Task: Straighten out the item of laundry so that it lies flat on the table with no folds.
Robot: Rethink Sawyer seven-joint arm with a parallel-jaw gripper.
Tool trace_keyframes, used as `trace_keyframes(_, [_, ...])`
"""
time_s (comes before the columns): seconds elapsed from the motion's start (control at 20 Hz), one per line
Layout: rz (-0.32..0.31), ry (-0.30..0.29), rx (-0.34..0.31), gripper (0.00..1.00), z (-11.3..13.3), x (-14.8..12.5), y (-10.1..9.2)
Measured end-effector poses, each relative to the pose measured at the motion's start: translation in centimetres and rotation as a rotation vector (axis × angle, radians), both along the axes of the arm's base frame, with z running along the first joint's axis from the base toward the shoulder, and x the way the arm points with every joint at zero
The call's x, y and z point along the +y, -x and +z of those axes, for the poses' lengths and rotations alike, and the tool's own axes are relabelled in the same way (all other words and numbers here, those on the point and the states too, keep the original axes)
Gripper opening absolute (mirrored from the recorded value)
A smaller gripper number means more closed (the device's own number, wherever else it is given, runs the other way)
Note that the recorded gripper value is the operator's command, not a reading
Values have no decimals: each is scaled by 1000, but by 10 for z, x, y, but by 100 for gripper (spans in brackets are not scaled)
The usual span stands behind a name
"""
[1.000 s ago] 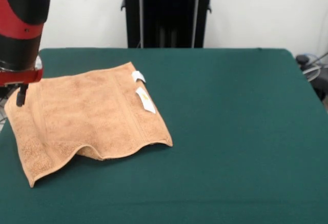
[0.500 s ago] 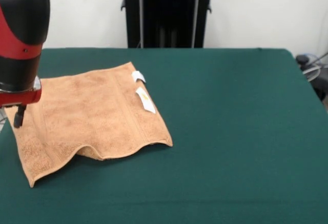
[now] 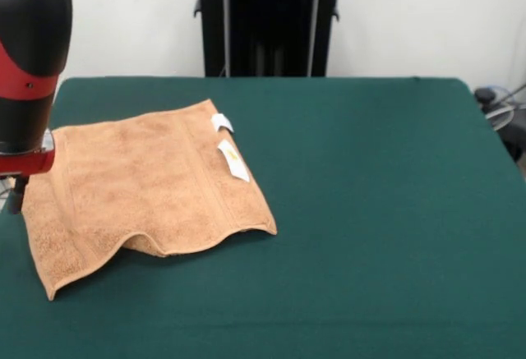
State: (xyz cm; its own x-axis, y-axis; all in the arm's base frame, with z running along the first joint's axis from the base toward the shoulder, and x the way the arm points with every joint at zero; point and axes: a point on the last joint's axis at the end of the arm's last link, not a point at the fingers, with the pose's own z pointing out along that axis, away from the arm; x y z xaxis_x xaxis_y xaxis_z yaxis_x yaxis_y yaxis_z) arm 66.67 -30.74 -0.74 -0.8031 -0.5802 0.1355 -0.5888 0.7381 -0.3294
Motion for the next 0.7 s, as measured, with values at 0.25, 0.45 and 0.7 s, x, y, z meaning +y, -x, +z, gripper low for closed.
trace_keyframes(0.25, [10,13,6,100,2,4,-2])
trace_keyframes(0.45, [35,35,43,100,4,21,-2])
trace_keyframes(0.7, [53,57,106,100,8,42,-2])
